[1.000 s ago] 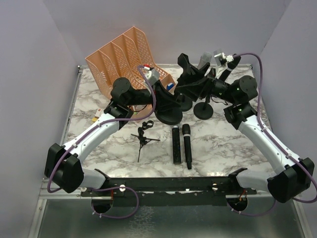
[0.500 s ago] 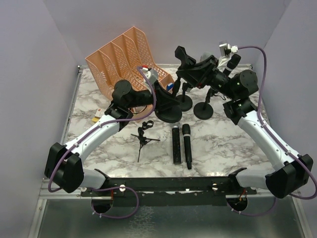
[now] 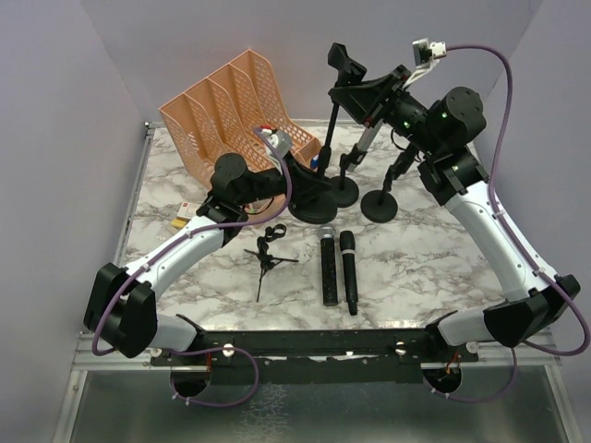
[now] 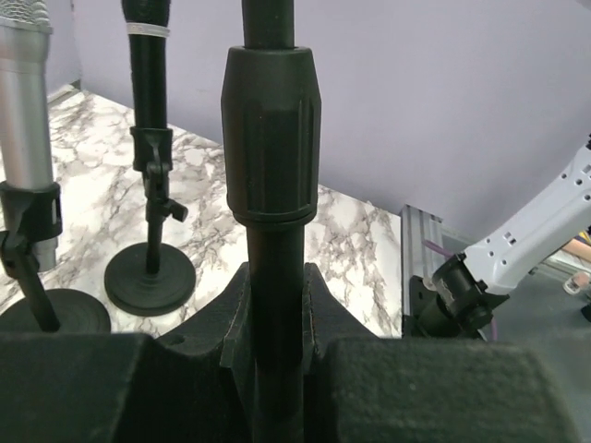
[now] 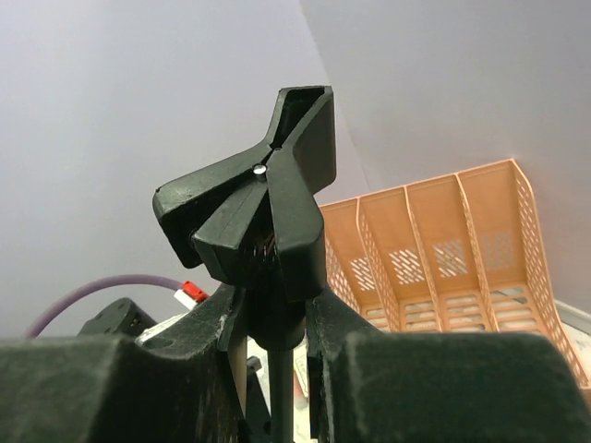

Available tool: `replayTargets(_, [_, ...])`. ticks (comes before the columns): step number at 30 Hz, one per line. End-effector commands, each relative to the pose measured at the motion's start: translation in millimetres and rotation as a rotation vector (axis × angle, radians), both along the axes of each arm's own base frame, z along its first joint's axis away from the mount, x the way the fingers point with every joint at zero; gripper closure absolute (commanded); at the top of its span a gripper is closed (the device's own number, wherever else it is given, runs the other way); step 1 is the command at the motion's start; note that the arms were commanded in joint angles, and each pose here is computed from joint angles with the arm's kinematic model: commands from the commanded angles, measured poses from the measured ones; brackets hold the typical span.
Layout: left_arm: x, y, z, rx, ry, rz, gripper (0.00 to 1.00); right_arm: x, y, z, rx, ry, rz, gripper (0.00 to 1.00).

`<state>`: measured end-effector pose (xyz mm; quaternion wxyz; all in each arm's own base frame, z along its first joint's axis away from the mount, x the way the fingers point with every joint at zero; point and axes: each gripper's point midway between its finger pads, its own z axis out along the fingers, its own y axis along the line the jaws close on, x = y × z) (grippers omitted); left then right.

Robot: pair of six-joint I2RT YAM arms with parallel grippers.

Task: Attach the microphones to the stand

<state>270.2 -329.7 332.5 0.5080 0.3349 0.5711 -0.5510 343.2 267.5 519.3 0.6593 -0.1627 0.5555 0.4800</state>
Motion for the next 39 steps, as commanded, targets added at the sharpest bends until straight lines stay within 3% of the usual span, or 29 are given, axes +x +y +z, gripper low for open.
replayTargets(1, [-4, -3, -24, 0.052, 0.014, -0.026, 1.0, 23, -28, 45, 0.073, -0.063, -0.208, 0.9])
replayTargets(6, [1, -2, -19, 0.048, 0.012, 0.008, 0.97, 16, -19, 42, 0.048, -0.083, -0.143, 0.9])
replayTargets(14, [22, 0, 21, -0.009, -0.028, 0.108, 0.3, -14, 1, 11, -0.04, -0.108, 0.039, 0.92])
replayTargets(18, [32, 0, 53, -0.051, -0.083, 0.141, 0.21, -18, 4, -7, -0.058, -0.067, 0.07, 0.92])
replayTargets(23, [60, 2, 77, -0.106, -0.071, 0.261, 0.2, -26, 6, -18, -0.051, -0.035, 0.109, 0.93])
replayTargets(26, [69, -3, 79, -0.116, -0.049, 0.267, 0.23, -29, 6, -21, -0.044, -0.024, 0.122, 0.93])
replayTargets(28, [68, -11, 79, -0.115, -0.028, 0.216, 0.32, -30, 6, -22, -0.039, -0.016, 0.126, 0.93])
replayTargets(33, [64, -20, 73, -0.103, -0.006, 0.149, 0.69, -33, 6, -23, -0.023, -0.013, 0.137, 0.93])
replayTargets(36, [59, -22, 78, -0.104, -0.033, 0.117, 1.0, -34, 6, -28, -0.018, -0.009, 0.138, 0.9])
replayTargets(38, [55, -22, 81, -0.108, -0.045, 0.106, 1.0, -35, 4, -34, -0.017, 0.001, 0.129, 0.8])
replayTargets(39, [54, -21, 84, -0.113, -0.054, 0.105, 1.0, -36, 1, -38, -0.014, 0.004, 0.117, 0.68])
